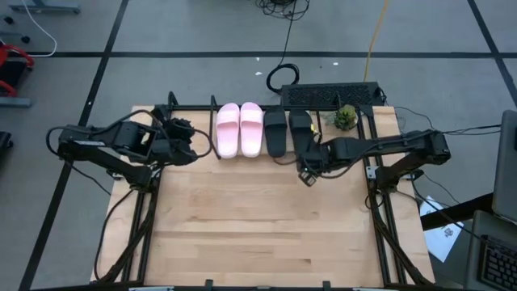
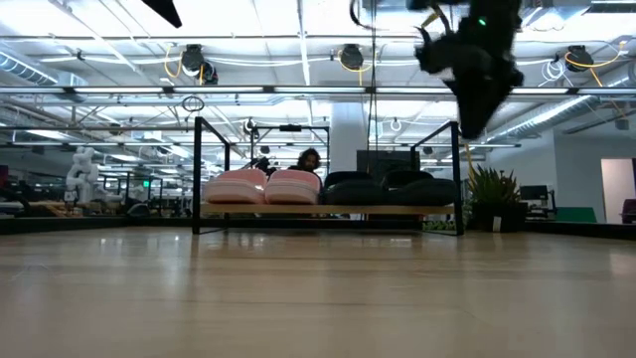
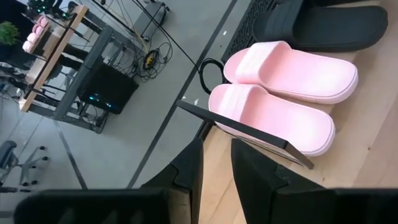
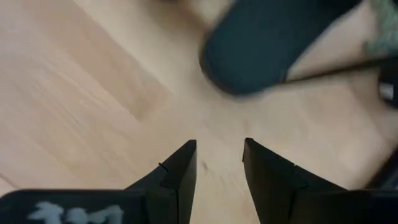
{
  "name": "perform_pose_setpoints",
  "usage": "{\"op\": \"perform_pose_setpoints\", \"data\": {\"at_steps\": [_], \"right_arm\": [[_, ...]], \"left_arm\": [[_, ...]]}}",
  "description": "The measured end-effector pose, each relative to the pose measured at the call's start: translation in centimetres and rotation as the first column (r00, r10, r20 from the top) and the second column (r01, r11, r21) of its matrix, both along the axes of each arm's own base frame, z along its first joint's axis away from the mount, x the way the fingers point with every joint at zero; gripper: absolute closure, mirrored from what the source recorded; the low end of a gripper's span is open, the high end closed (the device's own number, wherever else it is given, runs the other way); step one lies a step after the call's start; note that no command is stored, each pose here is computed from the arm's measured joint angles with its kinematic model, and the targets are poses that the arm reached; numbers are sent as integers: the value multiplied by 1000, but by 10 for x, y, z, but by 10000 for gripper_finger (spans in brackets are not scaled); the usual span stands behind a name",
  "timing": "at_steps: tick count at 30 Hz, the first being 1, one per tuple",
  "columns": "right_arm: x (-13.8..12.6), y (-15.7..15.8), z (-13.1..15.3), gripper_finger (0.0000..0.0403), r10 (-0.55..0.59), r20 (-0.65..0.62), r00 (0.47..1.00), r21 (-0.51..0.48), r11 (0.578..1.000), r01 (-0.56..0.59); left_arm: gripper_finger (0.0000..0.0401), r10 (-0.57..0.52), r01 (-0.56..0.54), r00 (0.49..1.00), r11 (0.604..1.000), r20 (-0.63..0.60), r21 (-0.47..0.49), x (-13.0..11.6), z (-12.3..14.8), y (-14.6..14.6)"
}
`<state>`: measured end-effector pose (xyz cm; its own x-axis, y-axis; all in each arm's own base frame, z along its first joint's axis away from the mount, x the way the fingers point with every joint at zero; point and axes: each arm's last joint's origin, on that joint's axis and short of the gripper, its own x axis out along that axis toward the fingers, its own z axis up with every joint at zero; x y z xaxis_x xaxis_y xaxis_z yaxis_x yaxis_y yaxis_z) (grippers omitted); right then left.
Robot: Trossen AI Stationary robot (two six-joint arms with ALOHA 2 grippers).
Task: Pick and place slides into the shelf
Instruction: Return to Home Position
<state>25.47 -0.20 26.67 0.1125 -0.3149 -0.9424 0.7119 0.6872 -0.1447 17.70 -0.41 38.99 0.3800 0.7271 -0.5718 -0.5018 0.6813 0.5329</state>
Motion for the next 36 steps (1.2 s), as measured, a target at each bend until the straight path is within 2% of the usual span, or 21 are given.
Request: {"op": "perform_pose_setpoints", "data": {"at_steps": [6, 11, 15, 18, 22, 27, 32, 34, 36], "right_arm": [[-20, 17, -42, 283, -1, -142, 990, 87, 996, 14], [-38, 35, -74, 283, -43, -209, 977, 132, 989, 71], [-45, 53, -87, 283, -70, -178, 981, 135, 986, 95], [-45, 66, -88, 283, -49, -127, 991, 142, 988, 67], [-44, 86, -88, 283, -15, -55, 998, 167, 986, 24], [-52, 106, -87, 283, -61, 7, 998, 135, 989, 60], [-59, 119, -87, 283, -79, 28, 997, 138, 988, 74], [-59, 122, -87, 282, -96, 49, 994, 150, 985, 87], [-55, 122, -86, 282, -120, 115, 986, 134, 985, 104]], "left_arm": [[316, 12, -12, 1000, 1000, 19, -17, 0, 0, 0], [316, -20, 22, 1000, 992, 18, -126, 0, -2, -2], [316, -12, 28, 998, 965, 61, -262, 1, -4, -6], [316, -4, 42, 994, 930, 107, -365, -1, -3, -12], [316, -39, 100, 989, 890, 144, -445, 0, -6, -29], [316, -88, 194, 969, 852, 232, -486, 8, -37, -57], [316, 32, 139, 962, 795, 269, -591, 6, -88, -79], [316, 74, 153, 944, 764, 321, -626, 7, -102, -88], [315, 77, 195, 923, 750, 376, -632, 7, -113, -96]]}}
